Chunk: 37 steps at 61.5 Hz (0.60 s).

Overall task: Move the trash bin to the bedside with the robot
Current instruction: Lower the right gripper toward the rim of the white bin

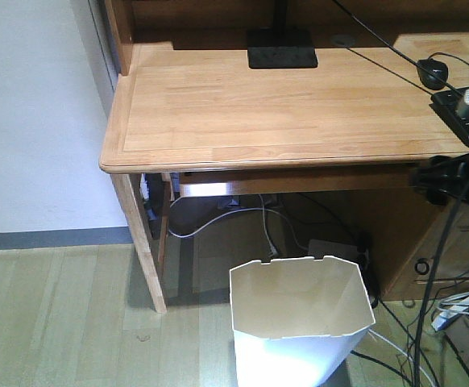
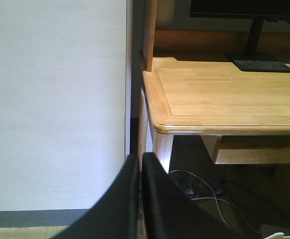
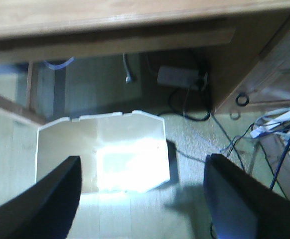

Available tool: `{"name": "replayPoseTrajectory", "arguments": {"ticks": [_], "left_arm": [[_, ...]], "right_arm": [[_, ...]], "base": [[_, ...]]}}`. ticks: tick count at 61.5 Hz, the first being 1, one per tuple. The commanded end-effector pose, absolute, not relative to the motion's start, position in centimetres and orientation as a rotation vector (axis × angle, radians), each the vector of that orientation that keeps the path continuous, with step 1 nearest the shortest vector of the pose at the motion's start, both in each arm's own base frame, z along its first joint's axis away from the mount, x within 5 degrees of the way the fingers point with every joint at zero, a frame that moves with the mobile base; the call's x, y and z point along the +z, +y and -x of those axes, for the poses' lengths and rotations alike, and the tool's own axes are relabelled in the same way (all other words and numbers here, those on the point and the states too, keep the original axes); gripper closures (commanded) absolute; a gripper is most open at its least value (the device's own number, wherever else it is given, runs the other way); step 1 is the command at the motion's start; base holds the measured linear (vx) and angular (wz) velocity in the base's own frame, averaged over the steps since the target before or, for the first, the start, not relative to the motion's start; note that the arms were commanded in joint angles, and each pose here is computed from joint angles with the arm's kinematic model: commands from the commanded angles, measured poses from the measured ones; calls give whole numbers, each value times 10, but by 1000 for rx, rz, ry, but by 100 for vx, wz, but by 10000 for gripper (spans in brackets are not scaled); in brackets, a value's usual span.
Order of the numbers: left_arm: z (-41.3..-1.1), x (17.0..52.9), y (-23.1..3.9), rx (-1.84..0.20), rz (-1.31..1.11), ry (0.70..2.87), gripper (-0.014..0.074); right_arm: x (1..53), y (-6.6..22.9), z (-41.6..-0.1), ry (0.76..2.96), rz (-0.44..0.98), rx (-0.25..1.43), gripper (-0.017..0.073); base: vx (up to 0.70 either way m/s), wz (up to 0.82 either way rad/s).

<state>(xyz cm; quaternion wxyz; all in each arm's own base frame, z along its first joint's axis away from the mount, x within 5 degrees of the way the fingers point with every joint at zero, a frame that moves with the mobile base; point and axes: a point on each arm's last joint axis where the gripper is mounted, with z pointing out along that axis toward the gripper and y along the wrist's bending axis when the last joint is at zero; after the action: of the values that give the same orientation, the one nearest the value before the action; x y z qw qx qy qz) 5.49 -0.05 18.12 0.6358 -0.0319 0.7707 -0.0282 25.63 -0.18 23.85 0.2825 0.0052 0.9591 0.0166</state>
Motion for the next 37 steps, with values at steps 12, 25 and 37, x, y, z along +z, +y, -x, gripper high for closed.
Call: {"name": "replayPoseTrajectory", "arguments": {"ticks": [12,25,37], "left_arm": [[-55,184,0,-71,80,1689,599],[-55,184,0,-71,80,1689,599],[-55,184,0,-71,80,1689,599]], "right_arm": [[217,-28,-300,2601,-20,198,49],[166,-48,-318,2678,62,255,49],[116,-50,-329,2737,203,180,49]], "base": [[0,0],[0,0],[0,0]]}}
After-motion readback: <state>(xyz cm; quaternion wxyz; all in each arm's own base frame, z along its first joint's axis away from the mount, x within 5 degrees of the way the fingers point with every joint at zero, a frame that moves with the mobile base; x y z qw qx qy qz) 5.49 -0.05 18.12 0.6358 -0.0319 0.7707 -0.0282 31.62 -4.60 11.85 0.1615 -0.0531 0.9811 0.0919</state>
